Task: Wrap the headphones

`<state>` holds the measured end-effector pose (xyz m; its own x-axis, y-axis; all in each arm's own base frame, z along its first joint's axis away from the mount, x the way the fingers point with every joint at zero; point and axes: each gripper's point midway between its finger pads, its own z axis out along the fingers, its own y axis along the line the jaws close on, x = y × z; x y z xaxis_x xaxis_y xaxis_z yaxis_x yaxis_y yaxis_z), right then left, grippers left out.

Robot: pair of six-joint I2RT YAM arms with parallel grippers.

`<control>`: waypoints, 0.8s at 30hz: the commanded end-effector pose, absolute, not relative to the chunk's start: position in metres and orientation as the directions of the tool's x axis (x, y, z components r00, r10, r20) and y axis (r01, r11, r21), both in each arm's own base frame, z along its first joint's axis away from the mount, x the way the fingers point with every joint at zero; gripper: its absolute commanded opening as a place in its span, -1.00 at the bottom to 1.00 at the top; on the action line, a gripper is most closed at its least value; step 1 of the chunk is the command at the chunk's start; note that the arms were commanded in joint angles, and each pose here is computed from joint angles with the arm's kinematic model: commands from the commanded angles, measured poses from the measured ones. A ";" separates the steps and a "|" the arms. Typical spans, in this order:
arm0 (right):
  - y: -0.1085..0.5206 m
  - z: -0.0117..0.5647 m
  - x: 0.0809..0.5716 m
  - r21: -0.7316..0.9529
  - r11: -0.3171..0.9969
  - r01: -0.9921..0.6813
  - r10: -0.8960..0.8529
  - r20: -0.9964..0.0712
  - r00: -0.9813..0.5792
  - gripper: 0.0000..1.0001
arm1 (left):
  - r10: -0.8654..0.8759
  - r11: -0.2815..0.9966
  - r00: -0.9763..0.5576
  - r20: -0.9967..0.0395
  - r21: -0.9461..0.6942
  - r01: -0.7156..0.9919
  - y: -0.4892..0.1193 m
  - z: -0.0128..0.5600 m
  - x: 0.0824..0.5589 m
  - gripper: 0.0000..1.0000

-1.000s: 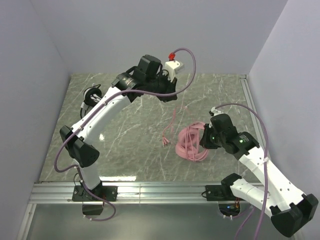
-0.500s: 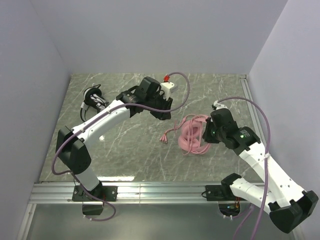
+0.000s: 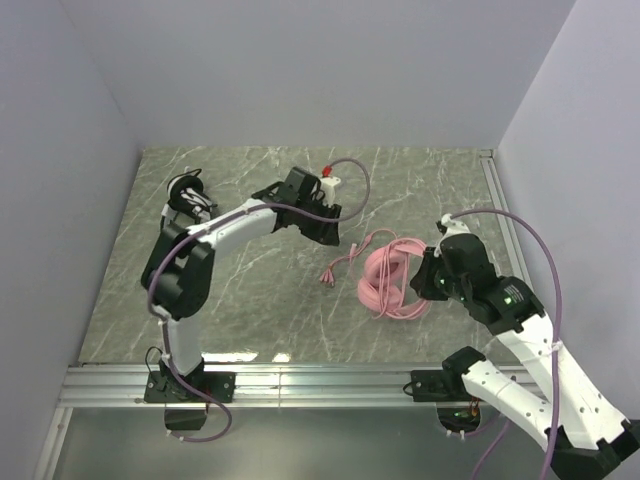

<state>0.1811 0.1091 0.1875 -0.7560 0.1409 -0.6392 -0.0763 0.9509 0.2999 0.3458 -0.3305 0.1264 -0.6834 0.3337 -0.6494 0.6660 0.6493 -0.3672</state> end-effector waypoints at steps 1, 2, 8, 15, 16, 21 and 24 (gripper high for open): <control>0.124 0.214 0.185 0.398 0.908 -0.133 0.201 -0.690 -0.695 -1.00 | 0.330 0.631 -0.688 -0.647 -0.390 0.670 -0.345 0.112 0.353 0.01; 0.124 0.215 0.185 0.401 0.907 -0.132 0.206 -0.694 -0.690 -1.00 | 0.325 0.632 -0.687 -0.650 -0.391 0.669 -0.348 0.107 0.353 0.03; 0.127 0.223 0.181 0.426 0.891 -0.158 0.213 -0.698 -0.684 -1.00 | 0.314 0.655 -0.693 -0.648 -0.380 0.653 -0.357 0.084 0.336 0.23; 0.128 0.230 0.177 0.443 0.879 -0.174 0.221 -0.703 -0.676 -1.00 | 0.390 0.686 -0.706 -0.592 -0.324 0.651 -0.369 0.051 0.319 0.24; 0.128 0.231 0.178 0.444 0.879 -0.174 0.222 -0.704 -0.675 -1.00 | 0.391 0.702 -0.702 -0.596 -0.300 0.646 -0.372 0.051 0.321 0.23; 0.132 0.235 0.175 0.459 0.867 -0.195 0.222 -0.705 -0.673 -1.00 | 0.377 0.762 -0.720 -0.582 -0.247 0.598 -0.368 0.036 0.332 0.23; 0.132 0.237 0.174 0.464 0.864 -0.198 0.225 -0.706 -0.671 -1.00 | 0.370 0.779 -0.711 -0.598 -0.217 0.588 -0.367 0.037 0.340 0.22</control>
